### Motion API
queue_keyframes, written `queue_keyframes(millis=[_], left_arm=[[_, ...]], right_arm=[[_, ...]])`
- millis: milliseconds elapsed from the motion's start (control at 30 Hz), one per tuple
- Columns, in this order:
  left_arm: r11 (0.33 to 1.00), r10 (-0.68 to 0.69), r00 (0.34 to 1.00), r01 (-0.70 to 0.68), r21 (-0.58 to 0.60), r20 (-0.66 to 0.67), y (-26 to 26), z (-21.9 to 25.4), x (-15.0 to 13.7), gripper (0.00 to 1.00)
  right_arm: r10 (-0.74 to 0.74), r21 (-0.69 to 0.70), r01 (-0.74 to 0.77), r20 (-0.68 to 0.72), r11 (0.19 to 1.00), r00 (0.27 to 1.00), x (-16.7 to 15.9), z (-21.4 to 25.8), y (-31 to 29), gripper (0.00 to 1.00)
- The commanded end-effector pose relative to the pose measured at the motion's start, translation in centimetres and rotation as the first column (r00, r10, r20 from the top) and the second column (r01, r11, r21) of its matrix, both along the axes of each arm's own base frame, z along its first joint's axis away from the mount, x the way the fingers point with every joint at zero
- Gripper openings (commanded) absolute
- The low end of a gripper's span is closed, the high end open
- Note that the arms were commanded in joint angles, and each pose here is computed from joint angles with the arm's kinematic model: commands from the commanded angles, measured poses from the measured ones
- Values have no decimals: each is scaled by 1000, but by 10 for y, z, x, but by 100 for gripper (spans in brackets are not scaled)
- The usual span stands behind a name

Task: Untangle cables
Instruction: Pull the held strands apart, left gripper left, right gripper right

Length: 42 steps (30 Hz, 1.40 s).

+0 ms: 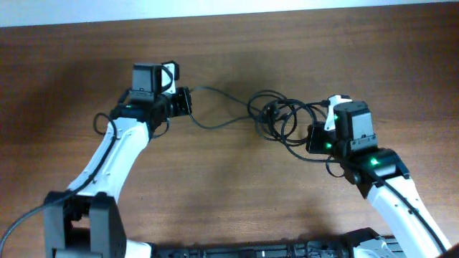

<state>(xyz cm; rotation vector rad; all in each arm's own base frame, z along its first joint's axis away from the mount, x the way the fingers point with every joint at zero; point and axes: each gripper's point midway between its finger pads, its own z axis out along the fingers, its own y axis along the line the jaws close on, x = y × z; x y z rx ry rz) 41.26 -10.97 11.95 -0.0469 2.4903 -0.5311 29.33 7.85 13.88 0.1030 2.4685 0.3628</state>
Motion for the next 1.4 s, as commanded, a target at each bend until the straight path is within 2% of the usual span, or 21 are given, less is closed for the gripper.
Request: queue_keyframes(millis=[0,100,167,200,333,467,700,800,867,1033,1067,1167,1267,1367], left_arm=[[999,-19,1000,19,-49,7,-9,12,-4,45],[974,-185,983,182,-136,-11,-51,15,-25,62],[955,-271,962,267,-131,-15,-72,13,-39,63],[948,-297,955,292,-124,-23,-79,11,-44,63],[915,-396,917,388,-106,-58,-114,-4,-66,50],[906,-421,900,410,-103,-113,-125,-26,-73,50],[904,-427,893,415,-103,-145,-129,-45,-72,50],[899,-434,893,422,-113,-118,-132,-41,-69,50],[871,-475,878,460,-170,-54,-146,-29,-65,50],[746,-584,803,588,-313,117,-177,9,-68,49],[727,-596,791,603,-329,134,-180,13,-70,44],[725,-601,792,598,-341,110,-178,10,-74,3],[756,-583,809,574,-315,76,-173,2,-73,0],[790,-553,832,540,-291,44,-163,-5,-68,0]], right_arm=[[161,136,-161,16,977,987,-7,16,33,4],[204,187,-199,-9,962,979,-11,12,44,4],[209,195,-200,-27,960,978,-11,7,45,4],[207,197,-195,-37,961,978,-11,5,45,4],[233,240,-215,-52,947,971,-10,1,53,4],[188,307,-176,-11,935,982,2,14,59,4],[207,419,-214,63,882,976,10,38,76,4],[244,462,-252,77,850,967,7,46,85,4],[256,479,-259,73,839,964,4,47,88,4],[262,484,-264,73,834,962,3,48,89,4],[262,484,-264,73,834,962,3,48,89,4],[262,484,-264,73,834,962,3,48,89,4],[240,466,-237,54,852,969,4,42,84,4],[157,394,-135,-25,909,987,4,22,67,4]])
